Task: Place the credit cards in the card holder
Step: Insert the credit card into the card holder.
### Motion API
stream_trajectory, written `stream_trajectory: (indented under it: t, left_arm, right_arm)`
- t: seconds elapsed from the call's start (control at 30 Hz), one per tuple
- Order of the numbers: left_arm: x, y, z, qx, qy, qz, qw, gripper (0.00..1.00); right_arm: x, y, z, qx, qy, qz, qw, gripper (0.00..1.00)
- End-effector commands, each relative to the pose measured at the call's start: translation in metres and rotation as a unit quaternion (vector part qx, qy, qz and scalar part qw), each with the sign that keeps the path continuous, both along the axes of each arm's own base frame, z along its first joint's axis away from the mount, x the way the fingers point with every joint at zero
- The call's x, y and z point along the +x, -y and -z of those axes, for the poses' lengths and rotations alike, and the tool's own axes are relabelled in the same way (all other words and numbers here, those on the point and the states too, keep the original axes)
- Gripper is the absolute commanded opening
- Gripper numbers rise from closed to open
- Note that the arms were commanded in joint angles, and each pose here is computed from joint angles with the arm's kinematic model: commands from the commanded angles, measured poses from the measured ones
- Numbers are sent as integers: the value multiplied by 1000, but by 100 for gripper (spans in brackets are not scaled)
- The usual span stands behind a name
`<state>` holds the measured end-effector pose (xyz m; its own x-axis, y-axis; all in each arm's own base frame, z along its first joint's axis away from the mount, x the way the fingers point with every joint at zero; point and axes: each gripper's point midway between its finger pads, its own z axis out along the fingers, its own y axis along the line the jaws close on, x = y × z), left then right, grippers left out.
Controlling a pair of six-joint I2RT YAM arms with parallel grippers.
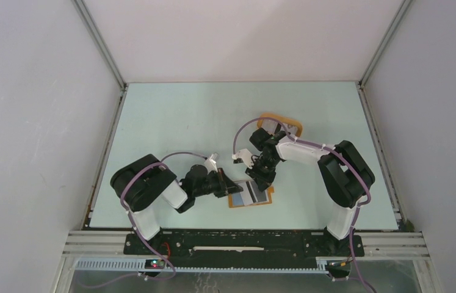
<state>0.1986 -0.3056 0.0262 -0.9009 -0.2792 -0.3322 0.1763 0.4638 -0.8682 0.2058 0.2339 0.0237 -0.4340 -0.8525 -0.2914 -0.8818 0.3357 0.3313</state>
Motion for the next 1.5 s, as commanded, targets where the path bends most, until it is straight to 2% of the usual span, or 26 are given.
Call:
stream_trajectory:
  t: [0.0, 1.47]
  left_arm:
    - [0, 3, -3, 3, 10, 21, 1000, 0]
    - [-7, 11, 12, 9, -59, 48, 997, 1]
  right_arm:
    - [12, -4, -9, 3, 20, 10, 1000, 18]
    - [12, -5, -5, -6, 24, 7, 1000, 19]
